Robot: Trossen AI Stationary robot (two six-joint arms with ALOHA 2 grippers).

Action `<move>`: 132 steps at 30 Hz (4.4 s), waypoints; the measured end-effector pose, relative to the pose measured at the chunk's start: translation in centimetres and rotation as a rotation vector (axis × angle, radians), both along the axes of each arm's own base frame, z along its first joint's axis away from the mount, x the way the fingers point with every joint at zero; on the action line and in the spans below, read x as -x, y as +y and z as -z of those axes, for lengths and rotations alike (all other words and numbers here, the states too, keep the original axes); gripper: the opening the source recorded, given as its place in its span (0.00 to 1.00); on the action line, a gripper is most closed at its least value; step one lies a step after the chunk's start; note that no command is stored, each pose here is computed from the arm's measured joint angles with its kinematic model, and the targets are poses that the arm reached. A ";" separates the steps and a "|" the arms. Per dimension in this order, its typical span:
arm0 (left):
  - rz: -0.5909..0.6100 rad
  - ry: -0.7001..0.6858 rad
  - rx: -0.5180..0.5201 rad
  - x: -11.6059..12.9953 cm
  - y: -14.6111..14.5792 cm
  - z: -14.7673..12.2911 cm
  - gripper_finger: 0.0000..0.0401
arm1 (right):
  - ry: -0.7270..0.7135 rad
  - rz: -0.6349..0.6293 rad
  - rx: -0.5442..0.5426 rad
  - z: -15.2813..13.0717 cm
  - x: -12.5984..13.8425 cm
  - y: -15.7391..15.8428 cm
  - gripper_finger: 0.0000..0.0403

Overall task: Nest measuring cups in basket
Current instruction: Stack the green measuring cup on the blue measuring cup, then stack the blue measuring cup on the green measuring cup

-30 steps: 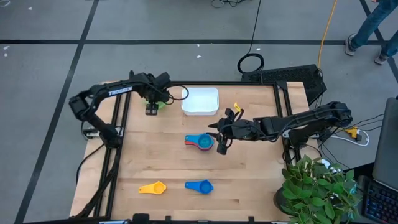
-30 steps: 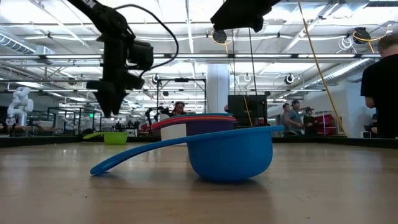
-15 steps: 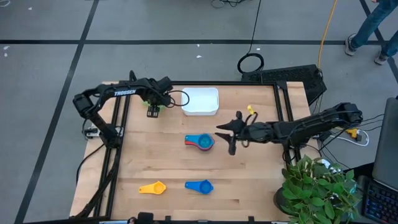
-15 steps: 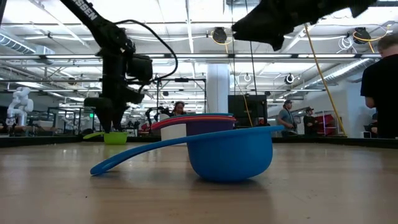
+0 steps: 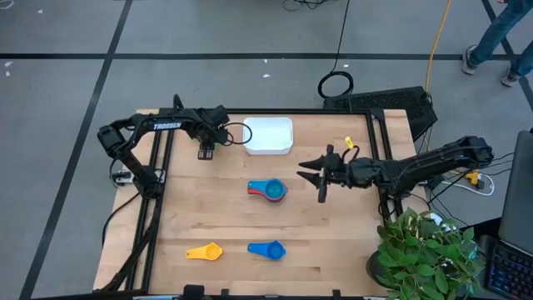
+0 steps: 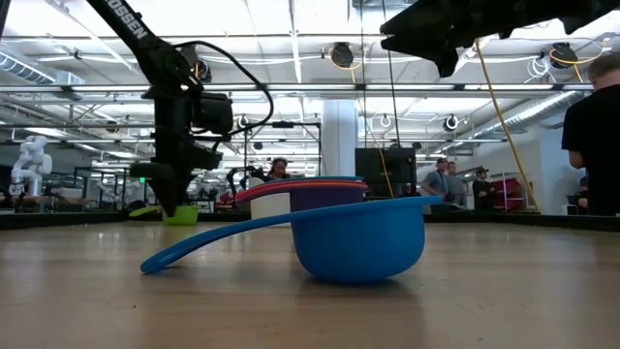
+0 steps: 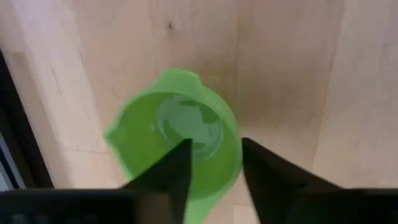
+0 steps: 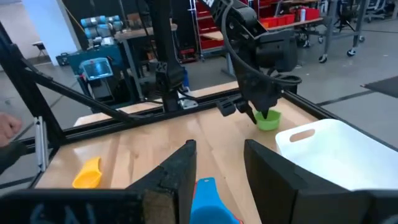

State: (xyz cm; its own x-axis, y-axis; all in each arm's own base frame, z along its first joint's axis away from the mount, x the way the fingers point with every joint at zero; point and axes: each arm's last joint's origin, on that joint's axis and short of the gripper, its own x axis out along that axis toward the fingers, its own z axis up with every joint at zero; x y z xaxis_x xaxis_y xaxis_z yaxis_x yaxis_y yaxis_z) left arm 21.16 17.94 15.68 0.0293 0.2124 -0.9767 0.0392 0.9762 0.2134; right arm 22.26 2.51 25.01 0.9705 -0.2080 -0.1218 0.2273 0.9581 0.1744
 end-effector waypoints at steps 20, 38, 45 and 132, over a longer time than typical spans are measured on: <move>-0.354 0.054 0.140 -3.1 -3.4 -7.5 0.02 | -0.007 0.077 0.017 -0.1 0.0 -0.2 0.31; -0.029 -0.356 0.250 -11.3 -17.5 -14.3 0.02 | 0.000 0.132 0.025 0.0 0.1 -0.4 0.31; 0.044 -0.484 0.330 -13.5 -20.0 -13.8 0.02 | -0.009 0.139 0.023 -0.1 0.1 -0.4 0.31; 0.121 -1.194 0.207 2.4 -21.2 -19.4 0.08 | 0.296 -0.233 0.013 -2.3 -6.8 3.9 0.31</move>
State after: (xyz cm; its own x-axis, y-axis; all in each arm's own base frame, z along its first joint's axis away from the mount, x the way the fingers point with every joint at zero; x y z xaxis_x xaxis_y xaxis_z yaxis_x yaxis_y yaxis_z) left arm 18.76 -3.26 35.05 0.9413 -0.0107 -0.3373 0.0177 0.9997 0.0176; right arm 29.10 6.37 27.34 0.9150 0.0108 -0.4033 0.0417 0.9917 0.1213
